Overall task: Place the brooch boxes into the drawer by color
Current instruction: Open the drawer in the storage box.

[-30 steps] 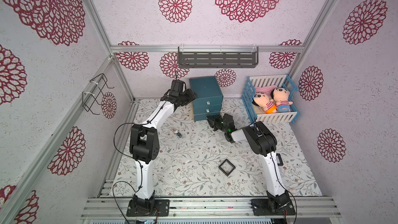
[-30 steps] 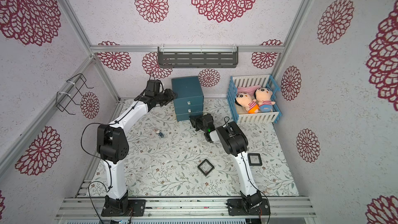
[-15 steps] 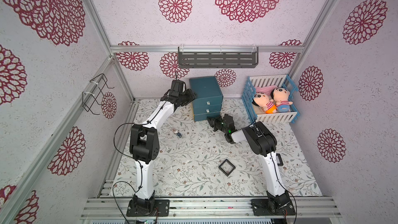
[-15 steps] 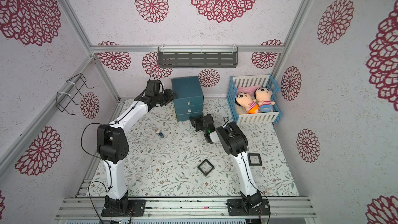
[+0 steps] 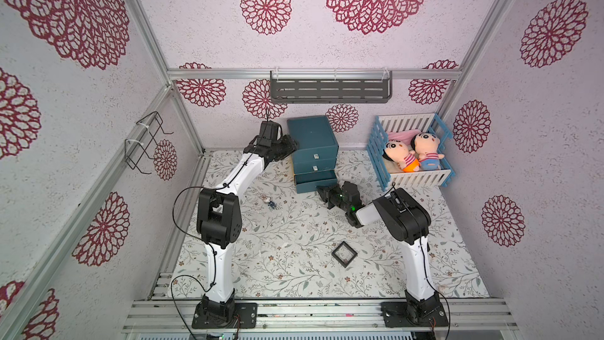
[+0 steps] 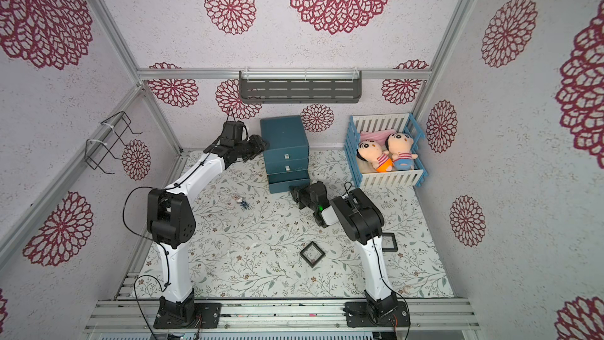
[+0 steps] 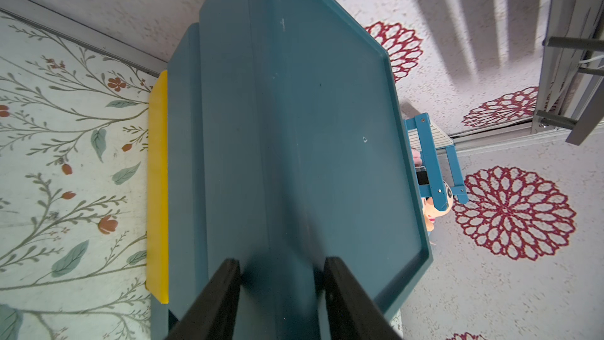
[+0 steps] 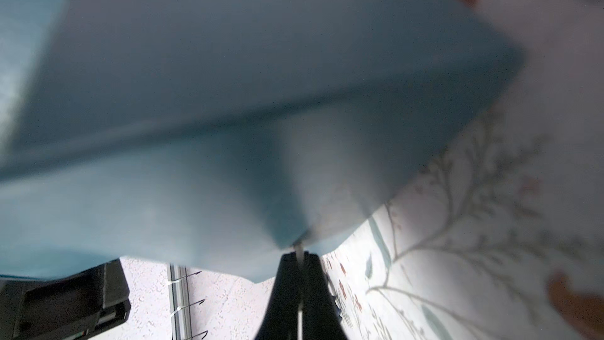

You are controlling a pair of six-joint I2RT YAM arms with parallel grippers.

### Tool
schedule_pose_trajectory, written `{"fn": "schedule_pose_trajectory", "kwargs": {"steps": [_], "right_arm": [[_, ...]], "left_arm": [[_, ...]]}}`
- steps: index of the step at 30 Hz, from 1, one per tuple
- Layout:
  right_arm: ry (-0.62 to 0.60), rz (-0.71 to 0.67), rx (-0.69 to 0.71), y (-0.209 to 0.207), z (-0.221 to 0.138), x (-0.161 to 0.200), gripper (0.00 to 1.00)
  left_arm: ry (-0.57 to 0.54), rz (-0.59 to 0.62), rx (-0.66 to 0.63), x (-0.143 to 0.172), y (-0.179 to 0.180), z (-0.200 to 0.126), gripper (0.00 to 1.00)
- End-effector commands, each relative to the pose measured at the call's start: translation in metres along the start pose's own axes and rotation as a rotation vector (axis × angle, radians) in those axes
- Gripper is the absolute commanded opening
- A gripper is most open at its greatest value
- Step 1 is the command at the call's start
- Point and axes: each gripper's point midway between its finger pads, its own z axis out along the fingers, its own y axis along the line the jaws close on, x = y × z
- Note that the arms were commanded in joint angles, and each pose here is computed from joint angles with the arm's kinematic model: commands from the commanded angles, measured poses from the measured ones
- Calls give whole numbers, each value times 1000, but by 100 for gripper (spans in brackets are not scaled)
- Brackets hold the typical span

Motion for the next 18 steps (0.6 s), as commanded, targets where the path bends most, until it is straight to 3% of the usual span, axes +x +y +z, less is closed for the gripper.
{"fn": "schedule_pose_trajectory", "kwargs": {"steps": [1,18], "right_arm": [[-2,-23,-99,41,-15,9,0],[21,-17,-40,23,-49,37,0]], "left_arm": [[42,-1,-38,12,9,-1,48],[35,-1,-34,10,6,-2,48]]}}
